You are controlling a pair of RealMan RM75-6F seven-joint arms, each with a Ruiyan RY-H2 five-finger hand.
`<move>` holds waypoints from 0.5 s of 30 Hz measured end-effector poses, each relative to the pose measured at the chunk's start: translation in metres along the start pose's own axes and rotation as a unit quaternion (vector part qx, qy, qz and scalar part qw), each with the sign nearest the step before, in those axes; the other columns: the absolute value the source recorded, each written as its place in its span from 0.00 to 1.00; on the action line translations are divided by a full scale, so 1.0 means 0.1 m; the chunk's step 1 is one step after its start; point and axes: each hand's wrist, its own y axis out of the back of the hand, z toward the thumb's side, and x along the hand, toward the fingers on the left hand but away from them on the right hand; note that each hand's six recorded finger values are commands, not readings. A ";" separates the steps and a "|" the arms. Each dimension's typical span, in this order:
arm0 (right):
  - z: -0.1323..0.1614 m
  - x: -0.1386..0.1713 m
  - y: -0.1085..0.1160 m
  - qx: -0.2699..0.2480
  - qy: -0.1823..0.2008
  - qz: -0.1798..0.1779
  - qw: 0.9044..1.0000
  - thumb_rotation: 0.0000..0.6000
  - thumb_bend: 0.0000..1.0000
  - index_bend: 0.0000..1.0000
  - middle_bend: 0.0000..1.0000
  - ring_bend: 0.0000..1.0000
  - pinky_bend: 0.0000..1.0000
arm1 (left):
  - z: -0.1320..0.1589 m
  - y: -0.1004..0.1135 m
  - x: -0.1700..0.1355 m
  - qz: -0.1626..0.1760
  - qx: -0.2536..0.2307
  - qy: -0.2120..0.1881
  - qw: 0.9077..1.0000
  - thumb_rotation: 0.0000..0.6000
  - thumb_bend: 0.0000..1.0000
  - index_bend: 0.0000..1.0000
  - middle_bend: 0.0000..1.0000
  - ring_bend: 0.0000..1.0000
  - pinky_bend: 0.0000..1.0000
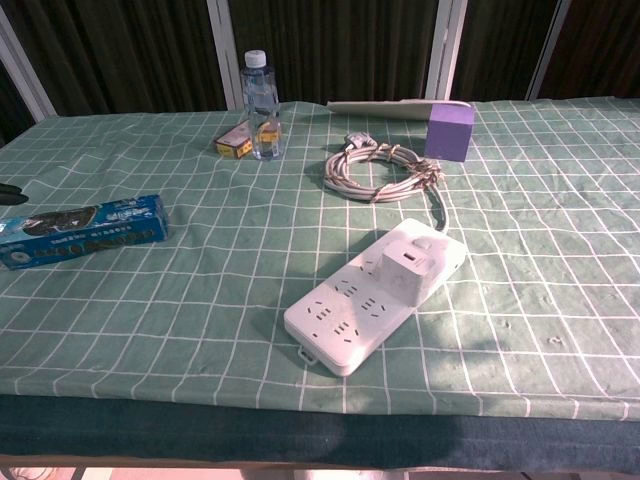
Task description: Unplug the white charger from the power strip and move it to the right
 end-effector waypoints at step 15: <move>0.34 -0.23 -0.20 0.011 0.062 0.013 0.998 1.00 0.19 0.00 0.00 0.00 0.00 | 0.64 -0.28 0.14 -0.061 -0.036 -0.120 0.990 1.00 0.59 0.00 0.01 0.00 0.05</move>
